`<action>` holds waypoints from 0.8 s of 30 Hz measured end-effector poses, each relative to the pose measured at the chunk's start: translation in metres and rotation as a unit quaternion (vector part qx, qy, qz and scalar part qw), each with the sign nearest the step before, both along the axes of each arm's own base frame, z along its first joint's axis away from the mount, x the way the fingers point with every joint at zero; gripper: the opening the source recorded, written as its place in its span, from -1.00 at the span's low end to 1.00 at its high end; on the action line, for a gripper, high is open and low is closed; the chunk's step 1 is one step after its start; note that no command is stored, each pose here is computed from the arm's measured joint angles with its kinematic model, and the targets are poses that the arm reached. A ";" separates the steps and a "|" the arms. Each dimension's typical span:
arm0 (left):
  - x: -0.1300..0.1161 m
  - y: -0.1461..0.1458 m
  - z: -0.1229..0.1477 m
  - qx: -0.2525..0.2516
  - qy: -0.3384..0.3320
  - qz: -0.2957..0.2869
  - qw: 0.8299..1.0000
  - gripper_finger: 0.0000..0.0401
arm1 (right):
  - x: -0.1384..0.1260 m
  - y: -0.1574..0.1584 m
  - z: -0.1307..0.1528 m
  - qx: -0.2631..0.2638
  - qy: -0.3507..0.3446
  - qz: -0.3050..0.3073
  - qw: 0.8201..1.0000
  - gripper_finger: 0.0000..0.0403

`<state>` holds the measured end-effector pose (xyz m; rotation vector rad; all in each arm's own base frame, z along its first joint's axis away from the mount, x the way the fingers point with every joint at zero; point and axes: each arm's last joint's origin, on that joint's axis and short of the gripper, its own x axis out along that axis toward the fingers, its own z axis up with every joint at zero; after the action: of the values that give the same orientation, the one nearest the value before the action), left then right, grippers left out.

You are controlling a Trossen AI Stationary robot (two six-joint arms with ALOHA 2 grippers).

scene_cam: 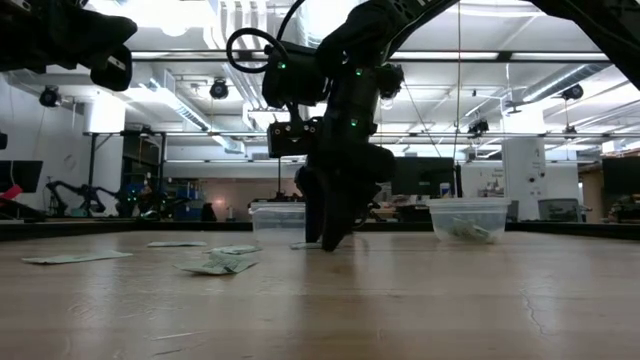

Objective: Pick and place items into bin
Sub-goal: Put the green stevia packet into the right transparent bin

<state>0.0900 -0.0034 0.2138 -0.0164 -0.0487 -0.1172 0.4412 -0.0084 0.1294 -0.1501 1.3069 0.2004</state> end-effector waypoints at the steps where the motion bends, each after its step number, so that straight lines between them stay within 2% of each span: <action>1: 0.000 0.000 0.000 0.000 0.000 0.000 1.000 -1.00 | 0.000 0.000 0.000 0.000 0.000 0.000 1.000 0.83; 24: 0.000 0.000 0.000 0.000 0.000 0.000 1.000 -1.00 | 0.000 0.000 0.000 0.013 -0.001 0.001 1.000 0.83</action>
<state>0.0900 -0.0034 0.2138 -0.0166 -0.0486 -0.1174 0.4413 -0.0080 0.1295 -0.1299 1.3021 0.2195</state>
